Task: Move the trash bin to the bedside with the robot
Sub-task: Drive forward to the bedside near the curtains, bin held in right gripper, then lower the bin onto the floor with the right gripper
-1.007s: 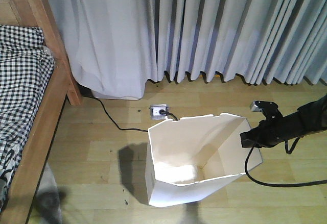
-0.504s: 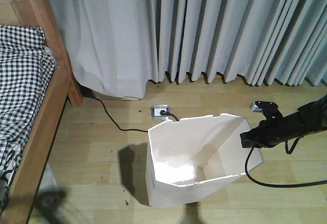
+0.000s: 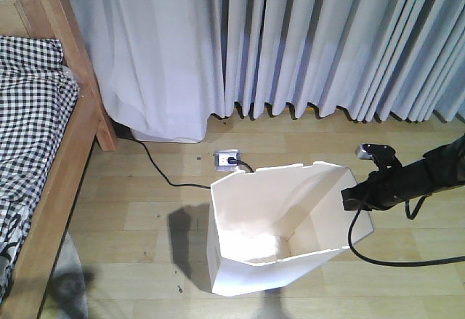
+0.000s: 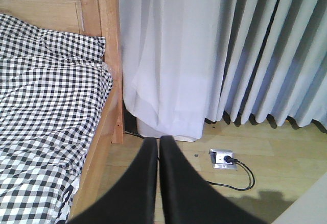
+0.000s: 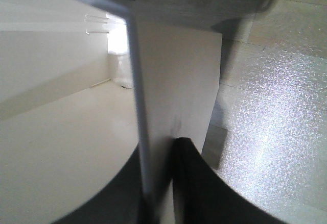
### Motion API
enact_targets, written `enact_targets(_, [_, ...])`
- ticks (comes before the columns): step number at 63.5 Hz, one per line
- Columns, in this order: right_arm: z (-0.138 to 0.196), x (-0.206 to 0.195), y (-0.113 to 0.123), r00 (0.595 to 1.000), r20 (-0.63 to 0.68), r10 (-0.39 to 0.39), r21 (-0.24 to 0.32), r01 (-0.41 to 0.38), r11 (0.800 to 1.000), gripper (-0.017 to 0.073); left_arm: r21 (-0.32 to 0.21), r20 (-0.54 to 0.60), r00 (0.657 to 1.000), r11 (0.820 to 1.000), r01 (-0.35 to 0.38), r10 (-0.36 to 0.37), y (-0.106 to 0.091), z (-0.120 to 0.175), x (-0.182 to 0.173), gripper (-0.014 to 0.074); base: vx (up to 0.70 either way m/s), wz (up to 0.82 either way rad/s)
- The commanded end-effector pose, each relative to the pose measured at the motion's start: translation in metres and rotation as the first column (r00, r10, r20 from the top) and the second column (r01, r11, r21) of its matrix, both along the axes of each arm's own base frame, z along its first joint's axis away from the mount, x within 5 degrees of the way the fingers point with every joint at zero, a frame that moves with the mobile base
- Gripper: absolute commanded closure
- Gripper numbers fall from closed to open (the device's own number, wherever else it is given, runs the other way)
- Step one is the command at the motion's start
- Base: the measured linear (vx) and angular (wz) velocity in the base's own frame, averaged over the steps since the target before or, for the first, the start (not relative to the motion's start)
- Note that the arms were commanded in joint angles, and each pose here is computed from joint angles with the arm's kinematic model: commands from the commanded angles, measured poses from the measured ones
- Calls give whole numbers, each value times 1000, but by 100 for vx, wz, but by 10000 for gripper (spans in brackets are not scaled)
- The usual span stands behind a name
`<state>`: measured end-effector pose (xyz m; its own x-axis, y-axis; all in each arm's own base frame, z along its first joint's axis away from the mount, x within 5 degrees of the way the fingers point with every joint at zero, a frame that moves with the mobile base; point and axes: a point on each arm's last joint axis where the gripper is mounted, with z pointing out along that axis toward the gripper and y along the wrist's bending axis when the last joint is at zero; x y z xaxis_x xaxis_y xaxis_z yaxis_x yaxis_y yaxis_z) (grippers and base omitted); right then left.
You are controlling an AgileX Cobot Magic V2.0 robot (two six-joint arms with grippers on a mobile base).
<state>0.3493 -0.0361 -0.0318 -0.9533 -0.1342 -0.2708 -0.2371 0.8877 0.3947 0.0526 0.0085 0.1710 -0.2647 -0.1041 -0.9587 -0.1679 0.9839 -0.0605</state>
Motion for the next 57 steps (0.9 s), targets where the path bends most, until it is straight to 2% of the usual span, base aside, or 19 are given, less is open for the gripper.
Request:
enact_targets(1, [39,13,10,998,60,-17,176,6,984,564,4,77,997,1000,4,-4,0,5,1,600,0,-1])
enact_targets(13, [40,15,10,996,64,-58,187,45,981,564,4,77,997,1000,4,-4,0,5,1,600,0,-1])
enact_targets(20, [34,19,6,995,75,-61,147,49,988,564,4,77,997,1000,4,-4,0,5,1,600,0,-1])
enact_targets(34, [10,32,-2,985,23,-169,101,166,981,564,4,77,997,1000,4,-4,0,5,1,600,0,0])
enact_targets(57, [-31,57,-9,981,24,-192,94,189,978,564,4,77,997,1000,4,-4,0,5,1,600,0,0])
